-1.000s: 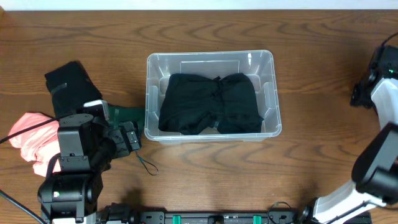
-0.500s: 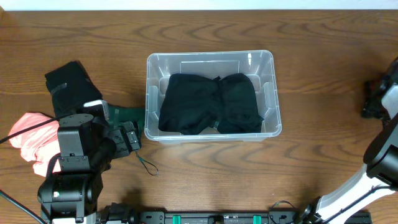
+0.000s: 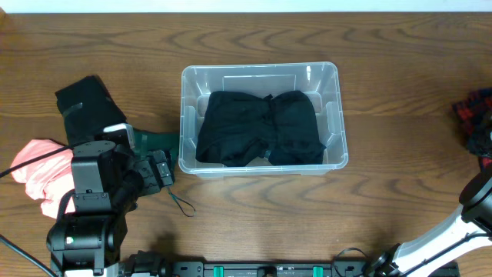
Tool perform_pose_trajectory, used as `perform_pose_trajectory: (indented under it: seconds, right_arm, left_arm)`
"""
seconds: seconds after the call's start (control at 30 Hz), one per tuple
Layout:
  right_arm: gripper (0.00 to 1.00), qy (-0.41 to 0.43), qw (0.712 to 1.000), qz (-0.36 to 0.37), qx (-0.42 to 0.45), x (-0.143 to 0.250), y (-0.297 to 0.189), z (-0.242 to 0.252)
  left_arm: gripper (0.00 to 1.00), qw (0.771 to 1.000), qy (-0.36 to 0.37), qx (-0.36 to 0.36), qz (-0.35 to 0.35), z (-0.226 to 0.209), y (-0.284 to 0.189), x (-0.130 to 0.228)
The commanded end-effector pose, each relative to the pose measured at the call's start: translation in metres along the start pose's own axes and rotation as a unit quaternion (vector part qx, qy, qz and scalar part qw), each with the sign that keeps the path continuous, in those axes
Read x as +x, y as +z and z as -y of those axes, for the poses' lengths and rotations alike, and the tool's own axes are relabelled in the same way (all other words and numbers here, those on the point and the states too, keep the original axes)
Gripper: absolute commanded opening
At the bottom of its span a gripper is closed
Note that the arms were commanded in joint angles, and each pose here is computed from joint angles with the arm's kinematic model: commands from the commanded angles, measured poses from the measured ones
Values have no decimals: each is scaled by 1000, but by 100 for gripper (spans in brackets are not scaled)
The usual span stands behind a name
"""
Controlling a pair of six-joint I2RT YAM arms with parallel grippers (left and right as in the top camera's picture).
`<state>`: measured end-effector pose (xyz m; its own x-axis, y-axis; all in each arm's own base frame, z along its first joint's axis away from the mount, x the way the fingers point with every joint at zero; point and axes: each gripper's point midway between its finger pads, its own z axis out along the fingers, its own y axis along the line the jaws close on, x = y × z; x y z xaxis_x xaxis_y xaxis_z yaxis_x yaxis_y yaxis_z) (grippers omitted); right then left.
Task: Pack container
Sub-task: 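Move the right gripper to the plaid shirt and grasp it, then lay the plaid shirt into the bin over the black garments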
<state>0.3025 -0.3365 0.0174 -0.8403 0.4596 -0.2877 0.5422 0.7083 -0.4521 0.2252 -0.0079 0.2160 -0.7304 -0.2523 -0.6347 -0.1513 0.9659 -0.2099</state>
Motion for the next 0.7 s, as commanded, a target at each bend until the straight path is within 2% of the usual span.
perform_pose_trajectory:
  seconds: [0.0, 0.1, 0.2, 0.33, 0.5, 0.67]
  right_arm:
    - [31, 1, 1000, -12, -24, 7, 4, -11]
    - [25, -10, 999, 1, -46, 0, -12, -25]
    - [24, -21, 997, 43, -65, -19, -45, -38]
    - [20, -37, 986, 135, -94, -51, -119, -57]
    - [18, -73, 942, 283, -164, -70, -255, -95]
    - [17, -137, 870, 409, -238, -39, -391, -143]
  left_arm:
    - [98, 1000, 12, 4, 8, 2, -4, -5]
    - [98, 1000, 12, 4, 8, 2, -4, -5]
    - [98, 1000, 12, 4, 8, 2, -4, -5]
    - [98, 1000, 12, 4, 8, 2, -4, -5]
    - [98, 1000, 12, 4, 8, 2, -4, -5]
    - [98, 1000, 12, 4, 8, 2, -4, -5]
